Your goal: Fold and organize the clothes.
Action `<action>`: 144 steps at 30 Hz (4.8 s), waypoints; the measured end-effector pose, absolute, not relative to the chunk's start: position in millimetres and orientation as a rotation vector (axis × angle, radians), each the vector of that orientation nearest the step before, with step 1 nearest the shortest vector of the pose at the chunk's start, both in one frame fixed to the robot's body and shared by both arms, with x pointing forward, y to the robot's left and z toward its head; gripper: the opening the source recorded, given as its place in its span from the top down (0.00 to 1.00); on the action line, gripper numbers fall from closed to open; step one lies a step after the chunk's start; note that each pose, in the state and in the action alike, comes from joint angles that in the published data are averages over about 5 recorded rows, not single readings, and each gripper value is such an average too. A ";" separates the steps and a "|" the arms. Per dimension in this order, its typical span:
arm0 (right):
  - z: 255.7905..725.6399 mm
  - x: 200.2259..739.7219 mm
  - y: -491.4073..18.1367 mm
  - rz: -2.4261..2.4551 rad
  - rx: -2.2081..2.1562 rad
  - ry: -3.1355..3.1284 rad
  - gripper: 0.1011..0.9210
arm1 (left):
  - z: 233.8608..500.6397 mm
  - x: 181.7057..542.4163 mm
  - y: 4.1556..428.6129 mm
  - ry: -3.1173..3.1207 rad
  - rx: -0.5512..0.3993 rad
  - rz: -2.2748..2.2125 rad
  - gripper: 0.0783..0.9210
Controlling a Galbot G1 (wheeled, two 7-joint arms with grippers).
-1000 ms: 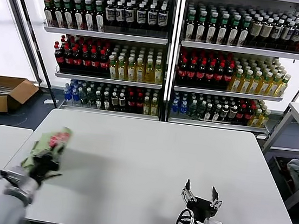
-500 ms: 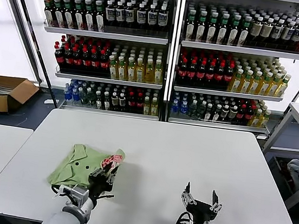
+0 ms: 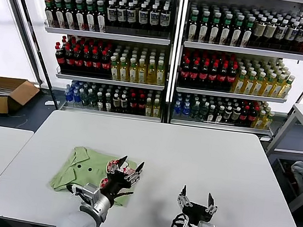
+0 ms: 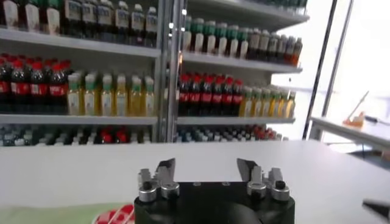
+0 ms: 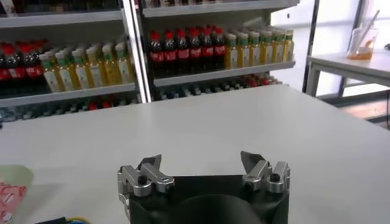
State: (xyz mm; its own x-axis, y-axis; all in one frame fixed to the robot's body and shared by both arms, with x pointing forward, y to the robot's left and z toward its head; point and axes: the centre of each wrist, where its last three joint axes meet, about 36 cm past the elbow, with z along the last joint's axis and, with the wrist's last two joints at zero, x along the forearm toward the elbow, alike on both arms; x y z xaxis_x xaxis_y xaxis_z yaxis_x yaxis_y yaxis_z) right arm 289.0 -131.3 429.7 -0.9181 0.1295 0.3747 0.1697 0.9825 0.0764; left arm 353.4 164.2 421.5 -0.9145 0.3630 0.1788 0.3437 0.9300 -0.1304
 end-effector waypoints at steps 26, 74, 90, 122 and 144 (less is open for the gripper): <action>429.6 367.1 -69.8 -0.442 0.373 -2.502 0.12 | 441.8 347.3 249.2 -2.906 0.070 -0.148 0.12; 416.1 374.5 -123.3 -0.097 0.305 -2.601 0.99 | 444.9 343.1 251.1 -2.910 0.209 -0.062 0.12; 423.0 387.5 -228.2 0.327 0.050 -2.687 0.81 | 445.0 336.3 236.2 -2.909 0.161 -0.021 0.12; 404.5 327.3 -135.2 -0.007 -0.129 -2.652 0.12 | 427.7 324.6 223.8 -2.854 0.115 0.010 0.12; 419.3 318.4 -129.4 -0.063 -0.103 -2.729 0.12 | 422.6 320.1 223.4 -2.832 0.110 0.015 0.12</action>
